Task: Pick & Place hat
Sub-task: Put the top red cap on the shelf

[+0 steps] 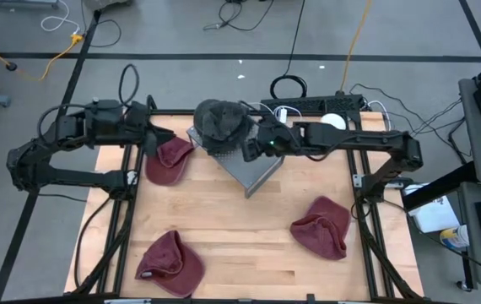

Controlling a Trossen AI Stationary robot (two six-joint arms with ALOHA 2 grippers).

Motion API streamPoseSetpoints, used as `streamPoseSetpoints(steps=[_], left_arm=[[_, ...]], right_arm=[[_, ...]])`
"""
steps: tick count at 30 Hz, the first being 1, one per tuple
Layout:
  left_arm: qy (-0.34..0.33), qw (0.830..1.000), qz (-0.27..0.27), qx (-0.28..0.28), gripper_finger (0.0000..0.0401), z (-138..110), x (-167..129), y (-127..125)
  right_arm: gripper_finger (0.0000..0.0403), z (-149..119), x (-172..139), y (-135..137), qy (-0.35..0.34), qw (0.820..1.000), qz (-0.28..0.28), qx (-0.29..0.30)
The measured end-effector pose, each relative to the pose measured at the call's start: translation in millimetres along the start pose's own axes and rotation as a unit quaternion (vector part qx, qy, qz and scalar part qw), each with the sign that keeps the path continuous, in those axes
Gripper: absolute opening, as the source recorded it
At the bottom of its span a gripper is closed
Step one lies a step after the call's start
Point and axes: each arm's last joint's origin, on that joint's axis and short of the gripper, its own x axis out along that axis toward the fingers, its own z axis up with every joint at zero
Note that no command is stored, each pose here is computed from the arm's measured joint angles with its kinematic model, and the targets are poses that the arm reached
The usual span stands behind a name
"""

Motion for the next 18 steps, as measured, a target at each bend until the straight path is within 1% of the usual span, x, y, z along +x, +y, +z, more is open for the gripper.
streamPoseSetpoints(steps=[2, 4, 7, 9, 13, 15, 16, 18], left_arm=[[0.016, 1.0, 0.022, 0.008, 0.0106, -3.3, 1.3, 2.9], [0.033, 0.998, 0.045, 0.011, 0.0106, -5.8, 5.9, 5.0], [0.067, 0.995, 0.072, 0.022, 0.0106, -9.9, 14.1, 7.7], [0.088, 0.992, 0.086, 0.032, 0.0106, -12.0, 23.7, 6.8], [0.135, 0.981, 0.137, 0.028, 0.0106, -20.4, 45.8, 4.8], [0.171, 0.97, 0.172, 0.011, 0.0106, -27.6, 55.8, 5.3], [0.191, 0.963, 0.192, 0.001, 0.0106, -31.9, 60.5, 5.8], [0.232, 0.942, 0.24, -0.028, 0.0106, -40.8, 66.5, 8.3]], right_arm=[[0.0216, -3.8, -8.8, 2.3, 0.005, 1.0, 0.004, -0.018], [0.0215, -8.5, -19.1, 0.5, 0.017, 0.999, -0.001, -0.05], [0.0213, -7.0, -32.4, 5.5, 0.003, 0.997, 0.026, -0.074], [0.0214, -8.3, -37.2, 3.7, 0.01, 0.995, 0.025, -0.099], [0.0217, -4.5, -50.4, 2.9, 0.012, 0.989, 0.055, -0.134], [0.0217, -1.5, -58.8, 3.3, 0.009, 0.986, 0.077, -0.149], [0.0216, -0.8, -62.3, 2.1, 0.008, 0.984, 0.078, -0.16], [0.0214, 0.5, -67.8, 1.4, 0.005, 0.979, 0.087, -0.184]])
